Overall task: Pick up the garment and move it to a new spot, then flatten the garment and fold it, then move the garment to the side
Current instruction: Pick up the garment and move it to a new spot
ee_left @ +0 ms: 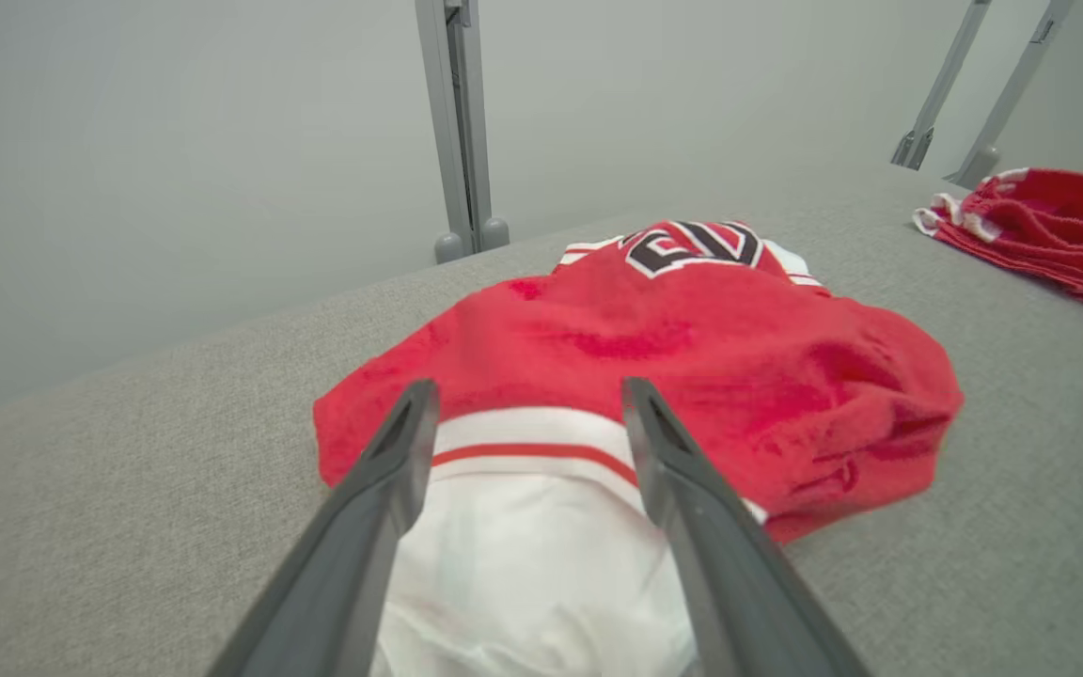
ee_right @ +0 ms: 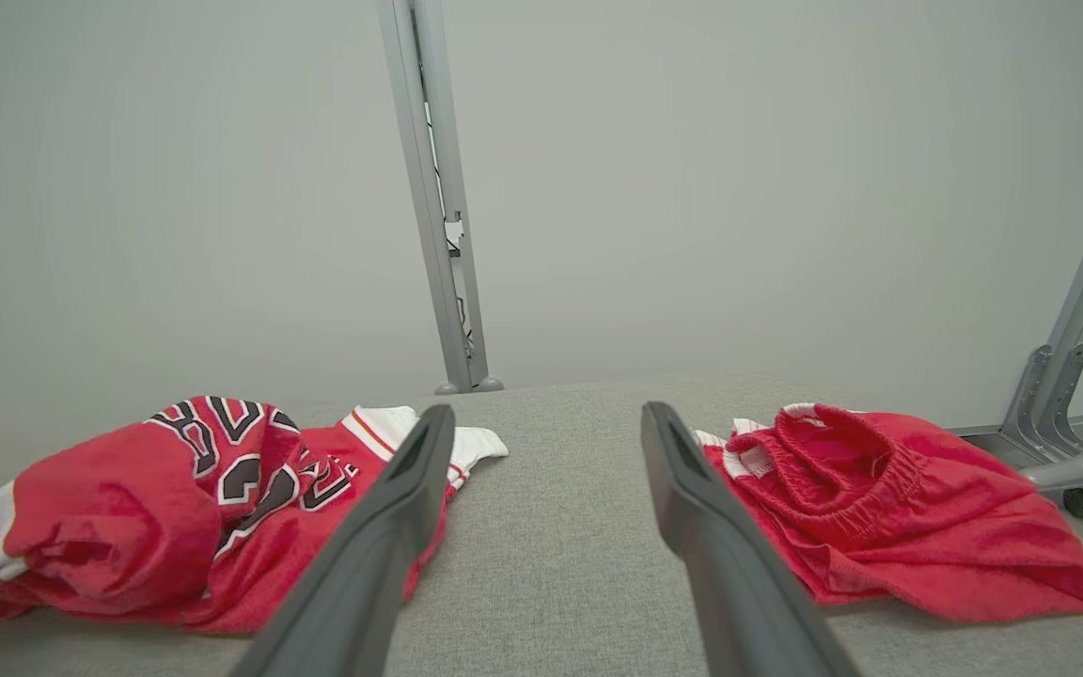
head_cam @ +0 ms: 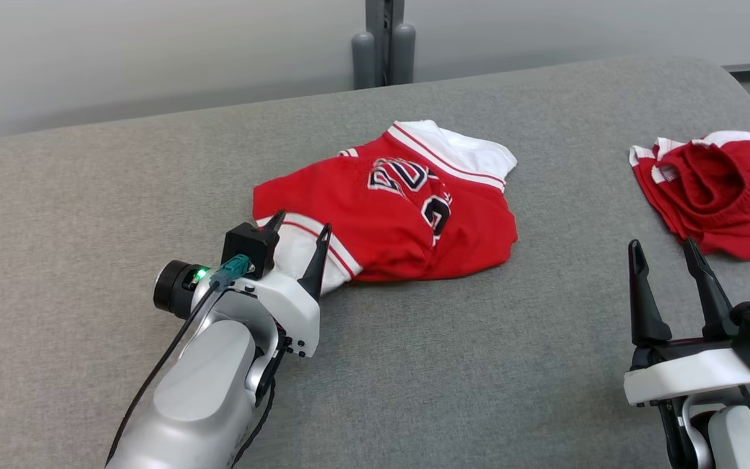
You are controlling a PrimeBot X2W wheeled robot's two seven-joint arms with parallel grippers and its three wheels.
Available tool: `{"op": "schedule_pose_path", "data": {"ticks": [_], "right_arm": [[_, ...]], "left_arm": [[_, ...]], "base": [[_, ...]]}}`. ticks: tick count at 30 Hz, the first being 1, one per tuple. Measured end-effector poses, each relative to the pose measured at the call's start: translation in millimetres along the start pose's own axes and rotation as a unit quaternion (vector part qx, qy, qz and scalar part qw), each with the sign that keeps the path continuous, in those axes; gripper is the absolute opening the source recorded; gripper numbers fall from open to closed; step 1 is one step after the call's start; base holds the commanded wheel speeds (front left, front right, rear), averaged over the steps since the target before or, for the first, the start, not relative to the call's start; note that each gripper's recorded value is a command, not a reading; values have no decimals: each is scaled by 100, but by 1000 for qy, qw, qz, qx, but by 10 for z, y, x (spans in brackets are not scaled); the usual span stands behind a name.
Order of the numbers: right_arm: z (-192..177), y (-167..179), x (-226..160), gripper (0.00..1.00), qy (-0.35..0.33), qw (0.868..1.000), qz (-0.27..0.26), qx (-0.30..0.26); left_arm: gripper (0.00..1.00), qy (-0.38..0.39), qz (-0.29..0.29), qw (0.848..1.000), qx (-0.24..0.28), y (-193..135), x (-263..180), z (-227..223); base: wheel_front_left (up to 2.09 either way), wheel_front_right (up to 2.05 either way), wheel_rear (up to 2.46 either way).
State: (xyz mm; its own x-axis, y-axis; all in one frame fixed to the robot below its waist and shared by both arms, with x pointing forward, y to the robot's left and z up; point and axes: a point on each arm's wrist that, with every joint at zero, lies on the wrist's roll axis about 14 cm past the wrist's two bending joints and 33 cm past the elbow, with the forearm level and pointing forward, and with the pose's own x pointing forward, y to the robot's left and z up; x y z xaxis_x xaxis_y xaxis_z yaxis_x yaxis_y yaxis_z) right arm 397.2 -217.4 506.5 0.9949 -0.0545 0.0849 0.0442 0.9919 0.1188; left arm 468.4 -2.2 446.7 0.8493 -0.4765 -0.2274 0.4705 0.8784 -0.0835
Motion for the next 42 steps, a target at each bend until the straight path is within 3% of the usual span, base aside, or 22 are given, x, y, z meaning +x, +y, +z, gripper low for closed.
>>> {"op": "schedule_pose_path", "data": {"ticks": [5, 12, 25, 42], "right_arm": [[50, 79, 10, 100, -7, 1000, 12, -1], [79, 208, -26, 100, -11, 999, 31, -8], [8, 341, -112, 100, -2, 999, 50, -5], [-47, 511, -144, 100, 7, 997, 73, 10]], "left_arm": [[100, -46, 9, 999, 1, 32, -125, 153], [100, -94, 66, 993, -15, 252, -498, 274], [100, -114, 182, 974, -78, 588, -1228, 45], [100, -122, 223, 964, -80, 733, -1477, 3]], "base": [[0, 0, 0], [0, 0, 0], [0, 0, 0], [0, 0, 0]]}}
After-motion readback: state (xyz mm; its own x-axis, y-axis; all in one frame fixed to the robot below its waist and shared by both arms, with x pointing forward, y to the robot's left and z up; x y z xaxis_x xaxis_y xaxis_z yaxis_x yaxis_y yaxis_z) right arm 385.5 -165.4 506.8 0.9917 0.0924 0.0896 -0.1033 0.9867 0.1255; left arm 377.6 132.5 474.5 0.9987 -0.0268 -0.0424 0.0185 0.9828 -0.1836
